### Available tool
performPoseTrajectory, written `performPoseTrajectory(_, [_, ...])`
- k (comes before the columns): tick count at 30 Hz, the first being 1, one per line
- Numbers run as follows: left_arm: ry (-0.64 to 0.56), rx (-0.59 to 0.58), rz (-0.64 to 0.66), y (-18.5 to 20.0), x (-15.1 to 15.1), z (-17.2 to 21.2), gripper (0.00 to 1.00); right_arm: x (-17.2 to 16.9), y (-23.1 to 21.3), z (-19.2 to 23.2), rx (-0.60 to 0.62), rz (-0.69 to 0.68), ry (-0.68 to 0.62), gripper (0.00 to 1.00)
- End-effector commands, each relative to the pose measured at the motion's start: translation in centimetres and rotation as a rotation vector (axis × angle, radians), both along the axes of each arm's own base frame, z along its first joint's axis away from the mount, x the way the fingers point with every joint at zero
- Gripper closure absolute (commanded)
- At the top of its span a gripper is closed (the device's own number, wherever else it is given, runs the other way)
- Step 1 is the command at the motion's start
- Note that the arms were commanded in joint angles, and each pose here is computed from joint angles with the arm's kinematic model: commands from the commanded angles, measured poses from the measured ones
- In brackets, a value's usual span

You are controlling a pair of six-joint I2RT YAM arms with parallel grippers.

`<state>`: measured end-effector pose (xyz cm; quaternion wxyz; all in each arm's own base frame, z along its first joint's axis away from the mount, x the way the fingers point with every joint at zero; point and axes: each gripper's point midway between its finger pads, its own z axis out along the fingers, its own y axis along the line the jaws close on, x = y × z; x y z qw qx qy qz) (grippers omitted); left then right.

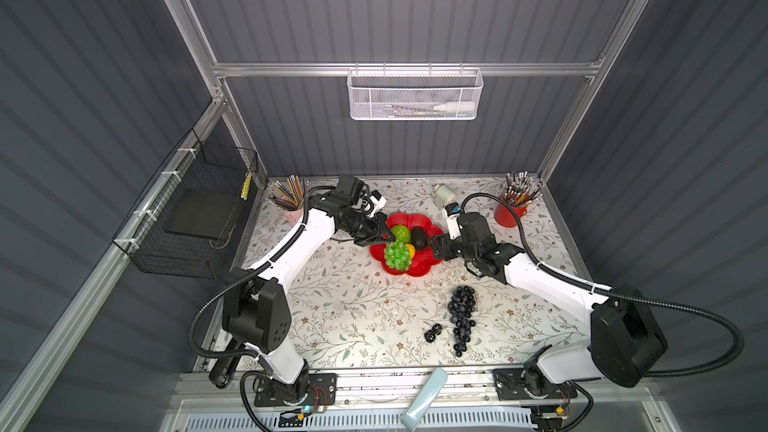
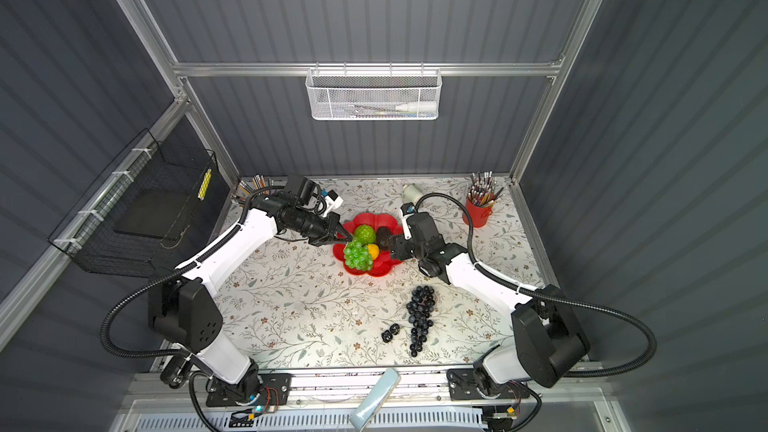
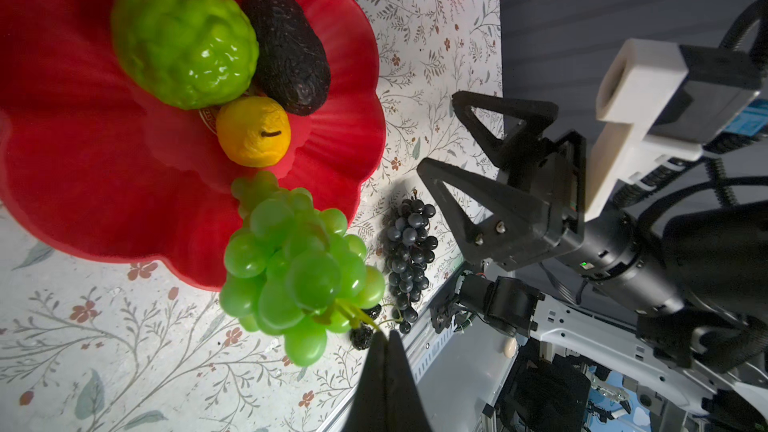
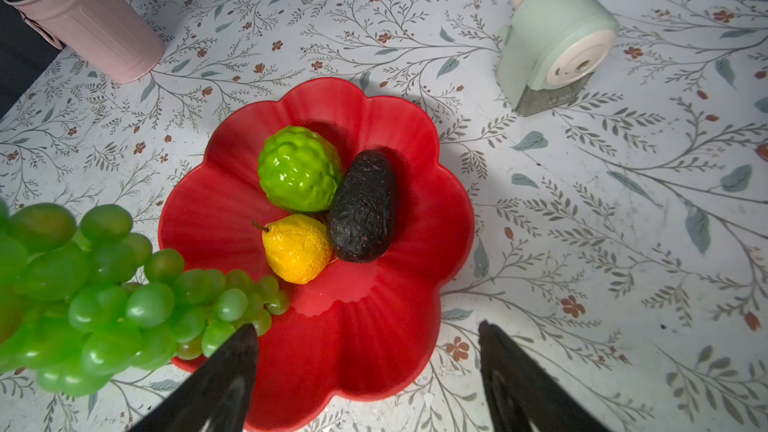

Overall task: Place and organize the fake fruits in the fruit bowl
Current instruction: 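Lower the green grapes into the bowl beside the lemon and open the left gripper, then move the right gripper down to the dark grapes and grasp their stem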

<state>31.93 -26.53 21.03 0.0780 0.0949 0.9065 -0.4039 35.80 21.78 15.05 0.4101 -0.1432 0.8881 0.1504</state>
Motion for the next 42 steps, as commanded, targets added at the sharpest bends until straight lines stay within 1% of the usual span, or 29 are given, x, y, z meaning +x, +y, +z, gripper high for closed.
performPoseTrajectory(1, [-0.015,0.028,0.003,0.4,1.2,-1.3,1.00,0.5,0.2,0.4,-0.004,0.010,-0.010,0.16])
performPoseTrajectory(6, [-0.028,0.075,0.035,1.8,2.7,-2.6,1.00,0.4,0.4,0.5,0.005,0.016,-0.009,0.16])
performPoseTrajectory(9, [-0.011,0.083,0.037,2.1,3.6,-3.8,1.00,0.3,0.7,0.7,0.024,0.028,-0.010,0.16])
performPoseTrajectory(17, [0.001,0.092,0.010,1.3,6.0,-6.3,1.00,0.1,0.7,0.9,0.018,0.037,-0.011,0.16])
performPoseTrajectory(25, [-0.004,0.084,0.027,0.7,8.6,-8.0,0.98,-0.1,0.7,0.3,0.017,0.036,0.009,0.16])
performPoseTrajectory(26, [0.002,0.080,0.029,0.7,8.7,-8.1,0.96,-0.2,0.7,0.4,0.017,0.038,0.010,0.16])
performPoseTrajectory(28, [0.010,0.076,0.026,0.6,8.7,-8.3,0.83,-0.2,0.6,0.4,0.016,0.037,0.011,0.16])
performPoseTrajectory(30, [0.007,0.078,0.022,0.7,8.6,-8.2,0.80,-0.3,0.5,0.6,0.013,0.036,0.009,0.16])
performPoseTrajectory(31, [0.000,0.082,0.024,0.8,8.7,-8.1,0.76,-0.4,0.4,0.7,0.013,0.036,0.009,0.16])
performPoseTrajectory(35, [-0.028,0.123,0.035,1.5,9.0,-8.0,0.49,-1.0,0.1,0.7,0.002,0.037,0.021,0.16])
performPoseTrajectory(39, [-0.069,0.139,0.042,1.8,9.1,-7.0,0.34,-2.1,-0.9,0.6,-0.018,0.027,0.052,0.16])
performPoseTrajectory(42, [-0.120,0.205,0.063,3.1,9.0,-6.4,0.31,-3.3,-1.9,0.3,-0.030,0.010,0.088,0.16])
